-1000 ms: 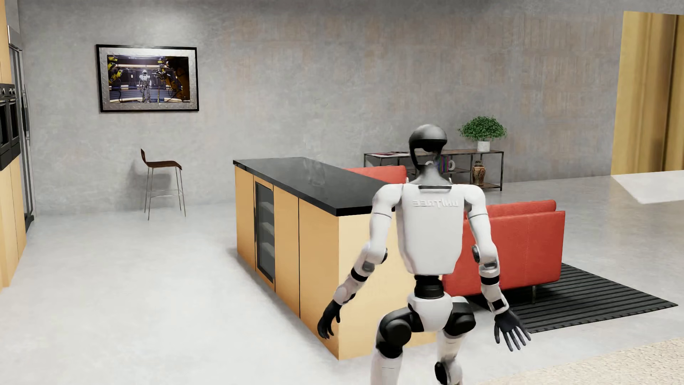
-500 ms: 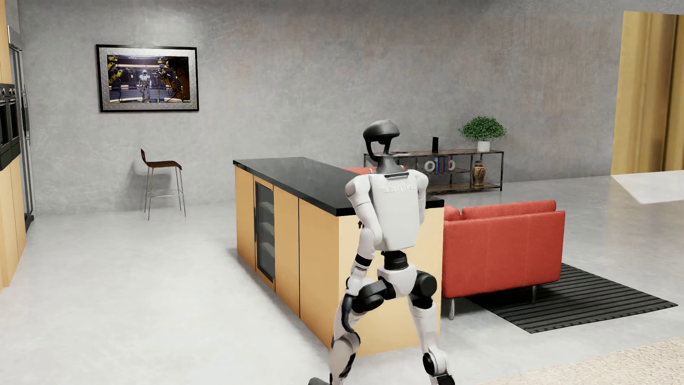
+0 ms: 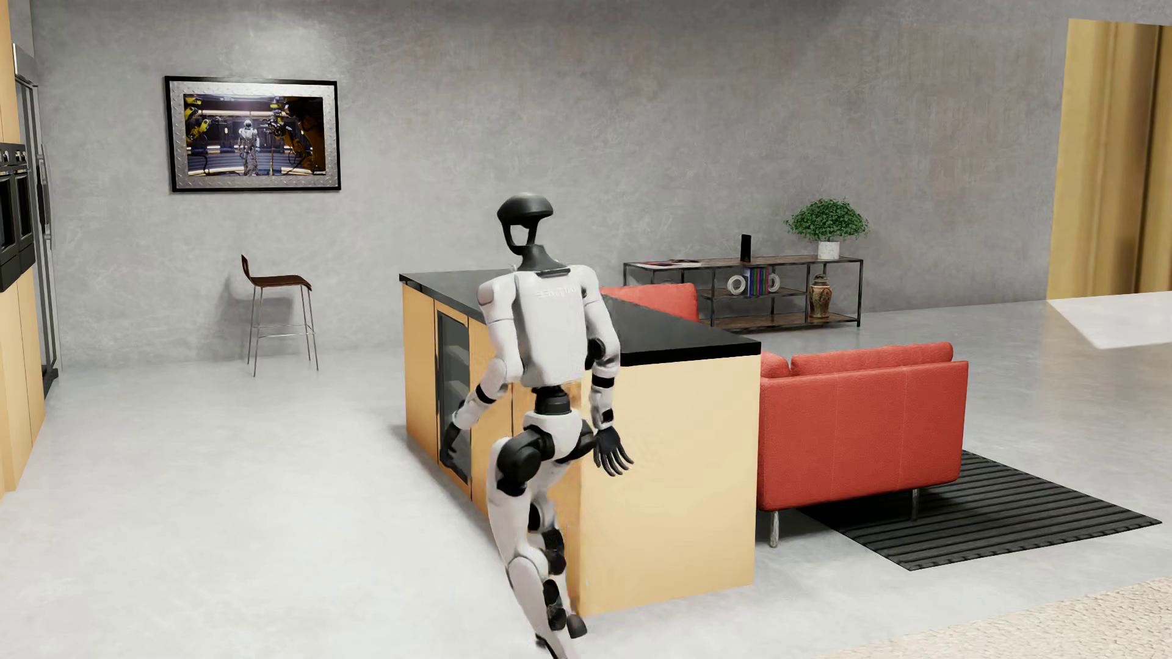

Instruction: Circle the counter

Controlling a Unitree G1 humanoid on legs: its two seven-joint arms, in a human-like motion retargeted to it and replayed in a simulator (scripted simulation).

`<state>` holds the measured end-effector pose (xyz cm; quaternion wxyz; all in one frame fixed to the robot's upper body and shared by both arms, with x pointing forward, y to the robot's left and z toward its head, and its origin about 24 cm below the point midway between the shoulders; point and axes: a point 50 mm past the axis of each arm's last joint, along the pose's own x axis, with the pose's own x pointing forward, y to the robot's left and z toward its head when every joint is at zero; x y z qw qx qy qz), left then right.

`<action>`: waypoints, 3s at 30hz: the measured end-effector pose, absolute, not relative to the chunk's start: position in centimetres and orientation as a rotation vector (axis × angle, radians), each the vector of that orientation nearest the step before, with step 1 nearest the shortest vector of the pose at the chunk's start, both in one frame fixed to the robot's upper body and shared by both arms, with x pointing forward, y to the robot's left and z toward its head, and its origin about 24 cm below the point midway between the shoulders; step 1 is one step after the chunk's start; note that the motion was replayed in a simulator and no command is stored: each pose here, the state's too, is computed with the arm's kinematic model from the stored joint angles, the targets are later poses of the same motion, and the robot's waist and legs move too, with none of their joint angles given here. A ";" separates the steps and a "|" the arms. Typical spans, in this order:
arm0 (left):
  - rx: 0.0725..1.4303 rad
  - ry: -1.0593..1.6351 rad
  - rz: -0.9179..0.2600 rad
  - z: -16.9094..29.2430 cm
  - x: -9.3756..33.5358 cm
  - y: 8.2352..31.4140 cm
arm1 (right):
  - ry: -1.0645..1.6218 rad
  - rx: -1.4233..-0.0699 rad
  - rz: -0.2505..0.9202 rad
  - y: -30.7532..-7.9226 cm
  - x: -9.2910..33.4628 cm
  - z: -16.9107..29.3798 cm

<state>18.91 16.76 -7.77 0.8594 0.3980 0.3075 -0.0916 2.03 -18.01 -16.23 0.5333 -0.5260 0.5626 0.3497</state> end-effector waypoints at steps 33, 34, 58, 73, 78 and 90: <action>0.739 1.431 -0.253 -15.5 2.3 18.9 | 0.679 -1.343 0.164 -16.9 20.6 -8.7; 0.780 1.381 -0.287 -15.4 3.7 18.9 | 0.901 -1.196 0.106 -18.4 17.3 -11.2; 0.694 1.352 -0.295 -14.5 3.1 20.3 | 0.439 -1.402 0.476 -11.3 25.2 -7.0; 0.864 1.314 -0.377 -15.1 8.1 19.7 | 1.258 -1.371 0.551 -20.3 10.9 -14.9; 0.913 0.976 -0.299 -11.7 17.1 20.1 | 1.498 -1.088 0.483 -22.1 -0.3 -15.5; 0.864 1.258 -0.324 -14.2 9.8 21.4 | 1.292 -0.946 0.211 -18.6 7.6 -14.8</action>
